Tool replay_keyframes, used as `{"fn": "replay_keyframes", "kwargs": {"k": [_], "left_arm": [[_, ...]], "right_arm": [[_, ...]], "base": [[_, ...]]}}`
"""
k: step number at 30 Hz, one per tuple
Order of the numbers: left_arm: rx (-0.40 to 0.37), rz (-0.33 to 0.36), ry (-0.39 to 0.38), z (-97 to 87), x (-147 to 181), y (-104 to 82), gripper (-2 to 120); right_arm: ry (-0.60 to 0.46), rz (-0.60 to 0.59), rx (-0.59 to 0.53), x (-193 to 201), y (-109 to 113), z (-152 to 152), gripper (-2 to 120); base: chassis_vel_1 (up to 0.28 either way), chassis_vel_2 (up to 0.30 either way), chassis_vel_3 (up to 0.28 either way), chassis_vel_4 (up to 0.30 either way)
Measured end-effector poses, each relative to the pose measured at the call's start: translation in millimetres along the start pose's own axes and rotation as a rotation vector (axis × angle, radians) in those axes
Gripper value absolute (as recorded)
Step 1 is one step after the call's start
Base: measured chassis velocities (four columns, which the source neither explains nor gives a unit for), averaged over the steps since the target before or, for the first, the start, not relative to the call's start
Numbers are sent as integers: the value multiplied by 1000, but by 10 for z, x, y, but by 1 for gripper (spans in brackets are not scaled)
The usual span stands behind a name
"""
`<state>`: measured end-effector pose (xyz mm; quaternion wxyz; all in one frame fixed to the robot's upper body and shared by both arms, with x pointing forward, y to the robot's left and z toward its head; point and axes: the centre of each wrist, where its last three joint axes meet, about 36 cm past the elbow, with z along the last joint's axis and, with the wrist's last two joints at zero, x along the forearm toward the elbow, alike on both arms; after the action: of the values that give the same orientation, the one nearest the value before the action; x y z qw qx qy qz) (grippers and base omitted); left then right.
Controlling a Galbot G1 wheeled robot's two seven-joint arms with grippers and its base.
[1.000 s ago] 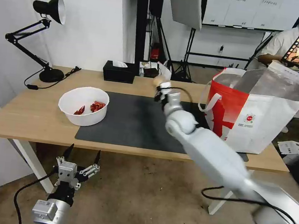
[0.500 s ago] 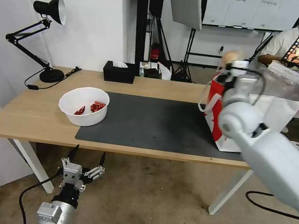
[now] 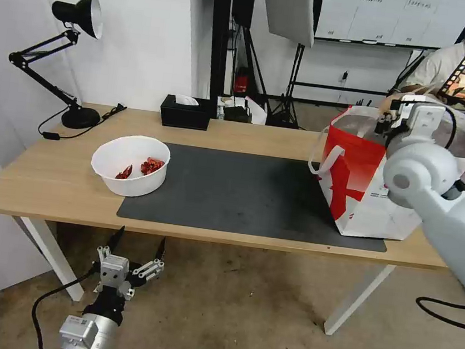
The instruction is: Pick up the trash from the table and place it into the takeout bag.
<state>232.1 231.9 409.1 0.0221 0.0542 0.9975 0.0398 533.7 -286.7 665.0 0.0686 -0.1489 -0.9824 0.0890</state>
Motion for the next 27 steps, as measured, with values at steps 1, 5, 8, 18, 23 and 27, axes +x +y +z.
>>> {"fn": "replay_keyframes", "kwargs": {"k": [1,5,8,18,23,27], "left_arm": [[0,0,0,0,0,0,100],[-2,2,-5,-14,-7,11,100],[-4,3,-6,-23,-6,17,100],[-3,4,-14,-70,2,14,100],[-5,6,-20,-95,-2,19,100],[0,7,-23,-99,-2,14,100]], "right_arm": [[0,0,0,0,0,0,45],[-2,-2,6,25,-9,6,59],[1,-3,14,39,-15,30,74],[3,-22,14,93,25,90,100],[-32,-65,-43,155,26,174,100],[-123,-179,-148,260,-13,273,100]], "base": [[0,0,0,0],[0,0,0,0],[0,0,0,0],[0,0,0,0],[0,0,0,0],[0,0,0,0]]}}
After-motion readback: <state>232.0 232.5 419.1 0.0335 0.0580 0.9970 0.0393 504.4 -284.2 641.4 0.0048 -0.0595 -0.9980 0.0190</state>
